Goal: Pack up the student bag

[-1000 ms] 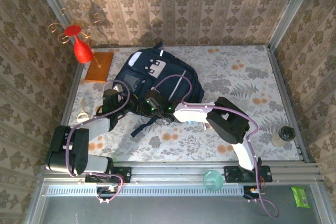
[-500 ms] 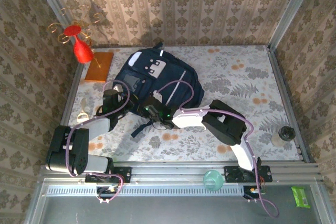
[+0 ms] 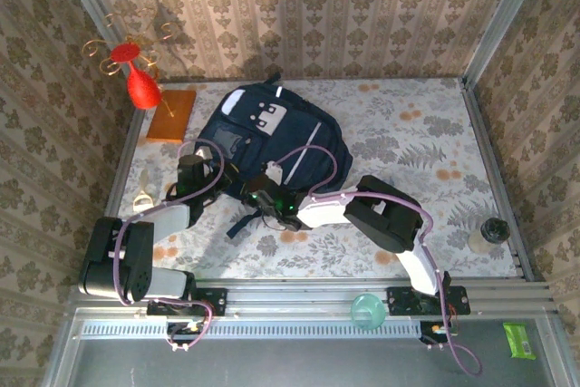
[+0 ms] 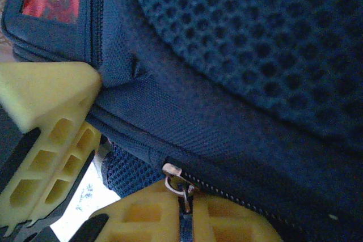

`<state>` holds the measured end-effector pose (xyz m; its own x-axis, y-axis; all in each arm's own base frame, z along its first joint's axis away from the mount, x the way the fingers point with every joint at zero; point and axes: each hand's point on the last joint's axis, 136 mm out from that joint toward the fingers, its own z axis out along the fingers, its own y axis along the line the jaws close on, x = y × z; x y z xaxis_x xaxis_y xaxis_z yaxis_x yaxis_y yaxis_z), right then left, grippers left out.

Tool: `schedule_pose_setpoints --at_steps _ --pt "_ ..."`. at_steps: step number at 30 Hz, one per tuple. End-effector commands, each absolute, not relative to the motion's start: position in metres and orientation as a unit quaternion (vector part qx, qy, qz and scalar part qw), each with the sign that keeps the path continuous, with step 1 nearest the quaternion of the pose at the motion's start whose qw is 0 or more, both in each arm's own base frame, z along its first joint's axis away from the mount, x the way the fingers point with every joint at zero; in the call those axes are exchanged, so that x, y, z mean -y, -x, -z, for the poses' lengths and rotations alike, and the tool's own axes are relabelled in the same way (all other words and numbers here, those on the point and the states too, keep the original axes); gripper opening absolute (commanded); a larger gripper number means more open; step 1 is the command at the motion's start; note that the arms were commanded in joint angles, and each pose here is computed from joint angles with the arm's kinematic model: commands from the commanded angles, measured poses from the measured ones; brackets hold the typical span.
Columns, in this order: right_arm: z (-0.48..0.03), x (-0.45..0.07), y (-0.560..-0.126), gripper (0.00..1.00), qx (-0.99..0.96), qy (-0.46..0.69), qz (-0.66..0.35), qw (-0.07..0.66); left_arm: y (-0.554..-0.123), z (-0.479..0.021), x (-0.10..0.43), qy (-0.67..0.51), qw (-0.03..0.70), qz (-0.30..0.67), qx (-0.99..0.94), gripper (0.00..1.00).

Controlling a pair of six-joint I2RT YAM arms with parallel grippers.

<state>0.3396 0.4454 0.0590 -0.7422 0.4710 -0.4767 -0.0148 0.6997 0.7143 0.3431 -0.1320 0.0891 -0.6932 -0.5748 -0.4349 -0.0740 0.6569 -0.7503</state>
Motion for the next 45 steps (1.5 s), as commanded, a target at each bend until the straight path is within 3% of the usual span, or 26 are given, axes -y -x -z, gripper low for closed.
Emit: schedule_pose_setpoints --at_steps 1,8,24,38,45 --pt "-0.062 -0.426 -0.341 0.09 -0.859 -0.145 -0.337 0.358 -0.333 -0.085 0.136 0.178 0.332 0.366 -0.851 0.0" --pt "-0.063 -0.409 -0.329 0.0 -0.869 -0.134 -0.321 0.351 -0.335 -0.083 0.13 0.178 0.337 0.356 -0.853 0.0" --pt "-0.044 -0.352 -0.295 0.0 -0.92 -0.073 -0.206 0.325 -0.334 -0.074 0.113 0.182 0.343 0.324 -0.863 0.0" --pt "-0.054 -0.26 -0.289 0.0 -0.928 -0.076 -0.112 0.347 -0.332 -0.075 0.084 0.189 0.352 0.292 -0.869 0.0" --pt "-0.057 -0.276 -0.294 0.0 -0.925 -0.004 -0.176 0.336 -0.332 -0.079 0.085 0.171 0.35 0.285 -0.876 0.0"
